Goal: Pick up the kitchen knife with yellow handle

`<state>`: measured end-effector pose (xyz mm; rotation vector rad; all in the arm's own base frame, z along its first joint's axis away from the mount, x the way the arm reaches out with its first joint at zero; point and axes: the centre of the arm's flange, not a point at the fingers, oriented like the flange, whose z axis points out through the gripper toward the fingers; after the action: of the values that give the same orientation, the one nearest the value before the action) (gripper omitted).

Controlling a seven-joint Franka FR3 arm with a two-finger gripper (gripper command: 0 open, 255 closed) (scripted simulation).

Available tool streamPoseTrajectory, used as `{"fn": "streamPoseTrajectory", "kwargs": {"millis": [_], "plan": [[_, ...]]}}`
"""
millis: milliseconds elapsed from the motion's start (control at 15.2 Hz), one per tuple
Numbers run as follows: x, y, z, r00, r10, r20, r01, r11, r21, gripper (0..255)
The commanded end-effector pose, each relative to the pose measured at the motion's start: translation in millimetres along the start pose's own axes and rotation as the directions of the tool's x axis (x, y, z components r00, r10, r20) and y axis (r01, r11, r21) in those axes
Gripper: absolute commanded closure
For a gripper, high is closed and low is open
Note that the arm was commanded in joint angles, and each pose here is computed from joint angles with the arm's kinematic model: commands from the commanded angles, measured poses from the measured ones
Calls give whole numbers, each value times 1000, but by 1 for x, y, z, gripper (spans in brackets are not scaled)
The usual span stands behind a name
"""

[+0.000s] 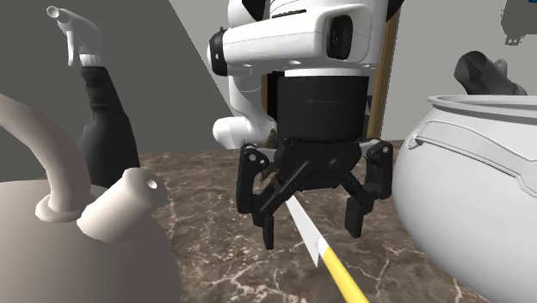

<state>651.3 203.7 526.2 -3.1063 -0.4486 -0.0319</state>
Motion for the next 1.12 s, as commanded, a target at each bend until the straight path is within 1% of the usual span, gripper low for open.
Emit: {"fn": "streamPoseTrajectory", "kwargs": {"millis": [0, 594, 1056], "plan": [[1, 0, 2, 1000, 0, 0, 0, 1000, 0, 255], [0, 1, 3, 1000, 0, 0, 0, 1000, 0, 255], [1, 1, -34, 1000, 0, 0, 0, 1000, 0, 255]]}}
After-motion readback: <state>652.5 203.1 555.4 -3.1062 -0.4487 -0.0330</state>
